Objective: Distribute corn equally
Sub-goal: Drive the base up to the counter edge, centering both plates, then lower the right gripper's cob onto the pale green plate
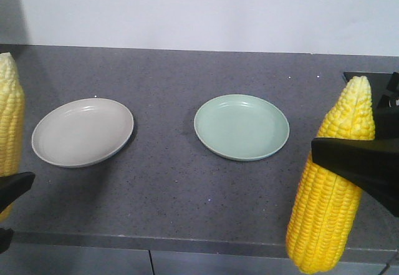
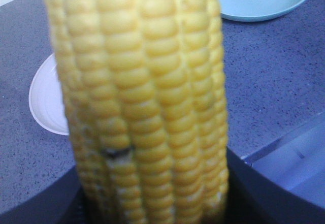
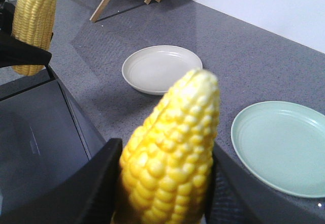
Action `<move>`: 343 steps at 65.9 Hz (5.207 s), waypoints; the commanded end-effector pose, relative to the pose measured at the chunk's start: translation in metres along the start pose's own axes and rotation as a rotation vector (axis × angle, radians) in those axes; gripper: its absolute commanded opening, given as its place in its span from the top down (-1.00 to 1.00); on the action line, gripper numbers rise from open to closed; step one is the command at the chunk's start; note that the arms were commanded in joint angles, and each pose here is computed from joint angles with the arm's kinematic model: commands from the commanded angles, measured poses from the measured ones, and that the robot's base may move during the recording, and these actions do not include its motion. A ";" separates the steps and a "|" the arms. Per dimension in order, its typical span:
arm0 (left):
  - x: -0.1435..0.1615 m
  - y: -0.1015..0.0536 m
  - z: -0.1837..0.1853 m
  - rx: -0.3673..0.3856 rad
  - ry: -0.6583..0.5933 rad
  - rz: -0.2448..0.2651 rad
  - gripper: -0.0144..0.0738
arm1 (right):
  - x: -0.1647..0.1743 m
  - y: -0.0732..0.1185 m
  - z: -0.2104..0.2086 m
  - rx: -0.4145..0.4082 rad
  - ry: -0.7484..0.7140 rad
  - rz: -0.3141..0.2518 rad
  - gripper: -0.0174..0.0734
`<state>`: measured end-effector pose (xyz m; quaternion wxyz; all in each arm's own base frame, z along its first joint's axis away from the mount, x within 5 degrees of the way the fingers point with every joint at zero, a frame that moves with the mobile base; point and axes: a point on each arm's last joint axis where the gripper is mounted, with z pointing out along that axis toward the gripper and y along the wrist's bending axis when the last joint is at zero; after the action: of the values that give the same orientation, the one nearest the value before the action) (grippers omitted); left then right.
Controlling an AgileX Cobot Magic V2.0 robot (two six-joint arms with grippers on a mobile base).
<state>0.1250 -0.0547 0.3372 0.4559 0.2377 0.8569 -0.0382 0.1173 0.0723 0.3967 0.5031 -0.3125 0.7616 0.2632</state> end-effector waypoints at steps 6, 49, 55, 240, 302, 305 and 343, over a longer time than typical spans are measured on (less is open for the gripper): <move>-0.013 0.001 -0.007 -0.005 -0.098 0.000 -0.05 | -0.012 0.002 -0.005 0.008 -0.078 0.003 0.16; -0.013 0.001 -0.007 -0.005 -0.098 0.000 -0.05 | -0.012 0.002 -0.005 0.008 -0.078 0.003 0.16; -0.013 0.001 -0.007 -0.005 -0.098 0.000 -0.05 | -0.012 0.002 -0.005 0.008 -0.078 0.003 0.16; -0.013 0.001 -0.007 -0.005 -0.098 0.000 -0.05 | -0.057 -0.090 0.143 0.217 0.535 0.249 0.11; -0.013 0.001 -0.007 0.000 -0.098 -0.005 -0.05 | -0.018 -0.167 0.274 0.344 0.818 0.411 0.05; -0.013 0.001 -0.007 0.000 -0.098 -0.005 -0.05 | -0.015 -0.169 0.278 0.343 0.827 0.413 0.02; -0.013 0.001 -0.007 0.000 -0.098 -0.005 -0.05 | -0.011 -0.172 0.280 0.359 0.846 0.380 -0.54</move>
<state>0.1250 -0.0548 0.3372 0.4556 0.2372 0.8571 -0.0396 0.4279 0.1663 0.2526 0.1117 -0.1461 0.9806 0.0683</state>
